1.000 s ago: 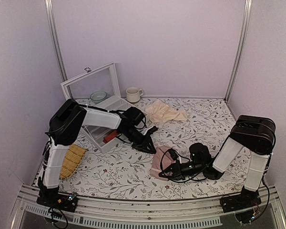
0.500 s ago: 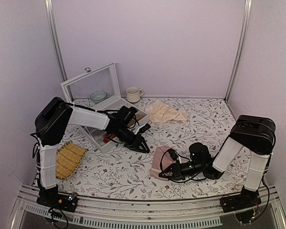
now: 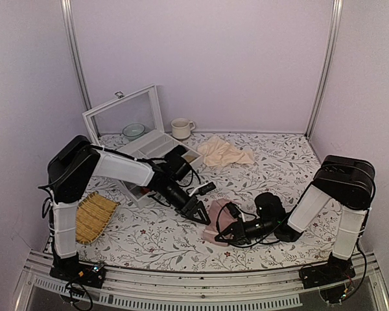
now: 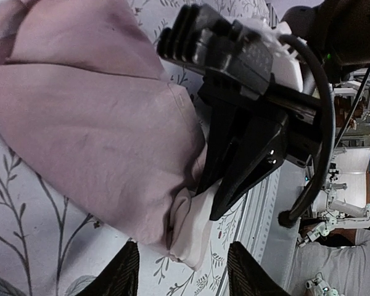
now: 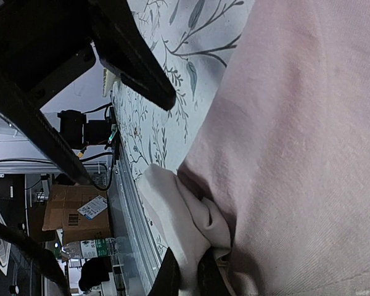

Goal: Roll the underwear
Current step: Roll the underwear at the center of the board.

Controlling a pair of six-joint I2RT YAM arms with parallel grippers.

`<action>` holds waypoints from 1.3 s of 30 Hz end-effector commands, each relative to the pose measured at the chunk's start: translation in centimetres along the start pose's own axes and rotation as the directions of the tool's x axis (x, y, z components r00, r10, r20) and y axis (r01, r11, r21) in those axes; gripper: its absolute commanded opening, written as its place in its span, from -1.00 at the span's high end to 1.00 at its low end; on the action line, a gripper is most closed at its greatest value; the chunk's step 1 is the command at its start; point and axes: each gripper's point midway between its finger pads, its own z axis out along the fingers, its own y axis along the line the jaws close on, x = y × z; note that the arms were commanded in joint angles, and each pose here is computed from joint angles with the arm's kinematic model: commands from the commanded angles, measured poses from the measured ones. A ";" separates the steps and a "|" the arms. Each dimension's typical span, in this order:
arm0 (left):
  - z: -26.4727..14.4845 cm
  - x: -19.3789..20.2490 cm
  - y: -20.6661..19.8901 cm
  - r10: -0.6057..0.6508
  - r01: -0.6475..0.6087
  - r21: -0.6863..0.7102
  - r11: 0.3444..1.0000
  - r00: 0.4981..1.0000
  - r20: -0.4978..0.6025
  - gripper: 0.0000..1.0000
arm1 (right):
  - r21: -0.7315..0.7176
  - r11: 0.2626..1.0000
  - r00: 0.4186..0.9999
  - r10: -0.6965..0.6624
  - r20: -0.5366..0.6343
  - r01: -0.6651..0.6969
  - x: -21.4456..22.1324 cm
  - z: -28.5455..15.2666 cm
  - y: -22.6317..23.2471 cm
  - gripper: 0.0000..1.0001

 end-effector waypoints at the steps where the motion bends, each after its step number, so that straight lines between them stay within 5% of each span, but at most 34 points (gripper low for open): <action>1: 1.2 2.2 0.1 -0.015 0.016 0.005 1.000 0.998 -0.064 0.03 | 0.294 0.946 0.981 0.170 -0.089 -0.137 5.1 -0.8 -8.2 1.00; 10: 1.6 4.7 1.0 -0.071 0.066 -0.046 0.997 0.991 -0.112 0.03 | 0.300 0.944 0.982 0.168 -0.089 -0.135 5.3 -0.9 -8.4 1.00; 28: 3.4 3.6 1.3 -0.082 0.073 -0.075 0.995 0.989 -0.123 0.07 | 0.302 0.945 0.983 0.161 -0.088 -0.127 5.2 -0.9 -8.4 1.00; 37: 4.2 4.0 1.5 -0.092 0.077 -0.097 0.992 0.984 -0.156 0.24 | 0.303 0.945 0.983 0.160 -0.090 -0.126 5.2 -0.9 -8.4 1.00; 39: 4.4 4.1 1.5 -0.097 0.081 -0.101 0.992 0.982 -0.162 0.41 | 0.305 0.944 0.983 0.161 -0.092 -0.126 5.3 -0.9 -8.5 1.00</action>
